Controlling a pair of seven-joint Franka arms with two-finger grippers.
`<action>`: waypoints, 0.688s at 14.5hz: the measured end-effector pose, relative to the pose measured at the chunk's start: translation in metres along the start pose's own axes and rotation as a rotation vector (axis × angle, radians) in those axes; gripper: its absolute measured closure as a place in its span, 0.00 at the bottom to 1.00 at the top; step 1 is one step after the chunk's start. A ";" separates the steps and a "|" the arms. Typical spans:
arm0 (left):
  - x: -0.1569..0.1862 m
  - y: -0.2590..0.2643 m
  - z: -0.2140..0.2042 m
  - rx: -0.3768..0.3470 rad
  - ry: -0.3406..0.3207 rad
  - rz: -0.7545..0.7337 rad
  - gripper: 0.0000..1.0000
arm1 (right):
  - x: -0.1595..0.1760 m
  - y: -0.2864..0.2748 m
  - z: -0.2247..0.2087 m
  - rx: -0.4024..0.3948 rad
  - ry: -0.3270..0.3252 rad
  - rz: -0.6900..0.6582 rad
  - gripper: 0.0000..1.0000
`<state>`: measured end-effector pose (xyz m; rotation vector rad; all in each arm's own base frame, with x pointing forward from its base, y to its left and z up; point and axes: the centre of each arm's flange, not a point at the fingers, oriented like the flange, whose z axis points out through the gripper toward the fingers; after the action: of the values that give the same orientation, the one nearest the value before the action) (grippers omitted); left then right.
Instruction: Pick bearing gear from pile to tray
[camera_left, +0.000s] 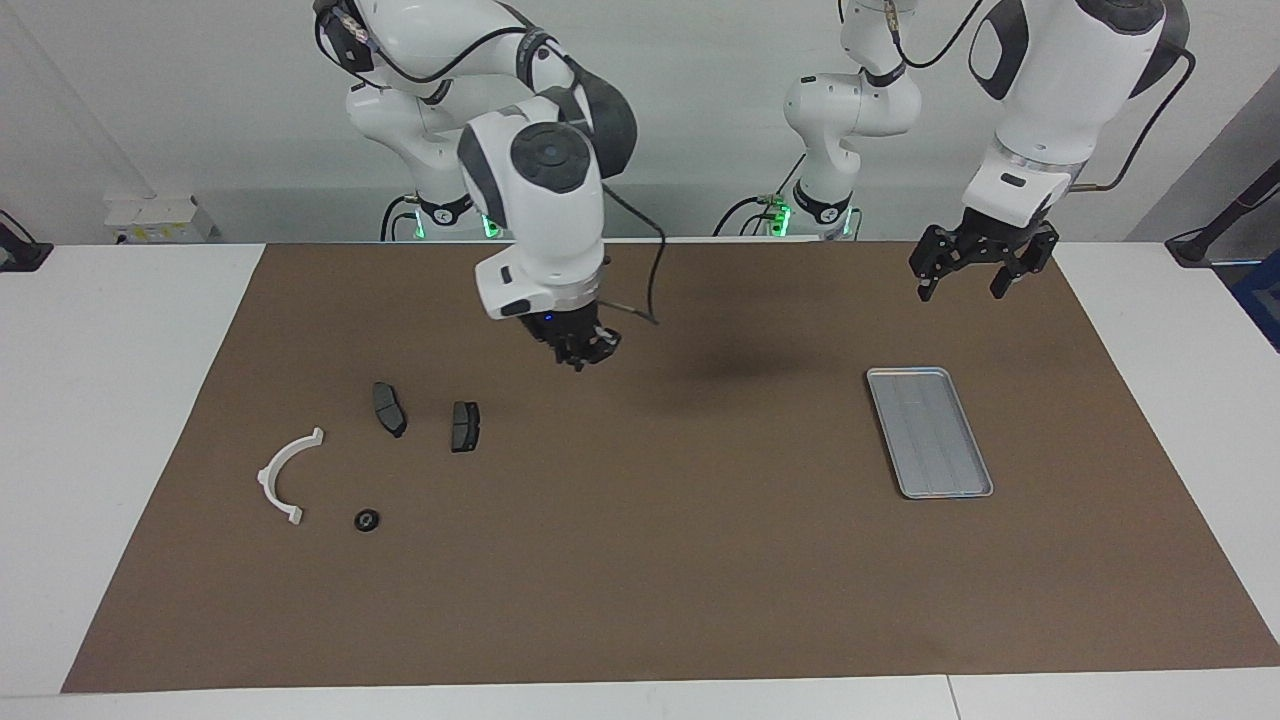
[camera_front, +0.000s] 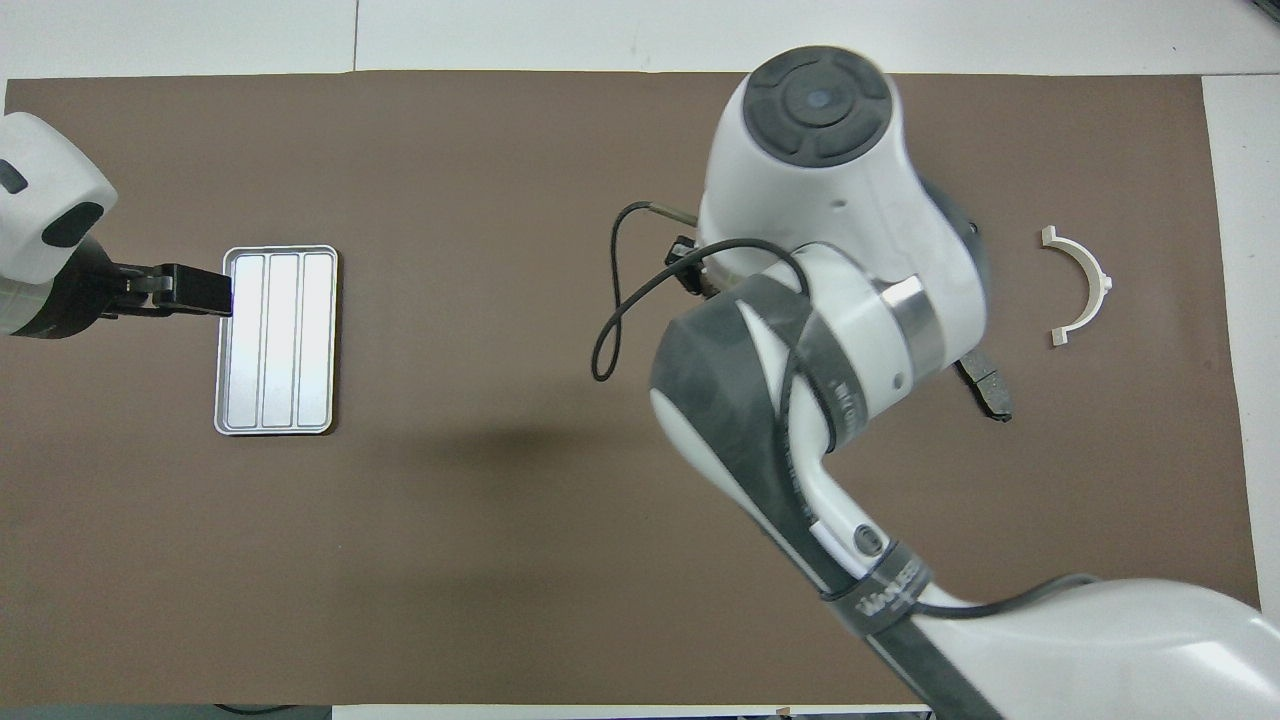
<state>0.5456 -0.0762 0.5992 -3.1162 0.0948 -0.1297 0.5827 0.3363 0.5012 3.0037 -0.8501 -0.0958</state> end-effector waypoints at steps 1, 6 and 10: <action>0.000 -0.001 0.002 0.000 0.003 -0.001 0.00 | -0.021 -0.013 0.003 0.017 0.001 0.031 0.76; 0.000 -0.003 0.015 -0.001 0.023 -0.007 0.00 | -0.076 -0.051 0.060 0.095 0.014 0.133 0.76; -0.002 -0.003 0.020 -0.001 0.025 -0.009 0.00 | -0.086 -0.059 0.107 0.097 0.040 0.141 0.76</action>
<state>0.5456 -0.0726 0.5788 -3.1169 0.0811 -0.1681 0.5337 0.4315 0.3967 3.0098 -1.0899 0.0080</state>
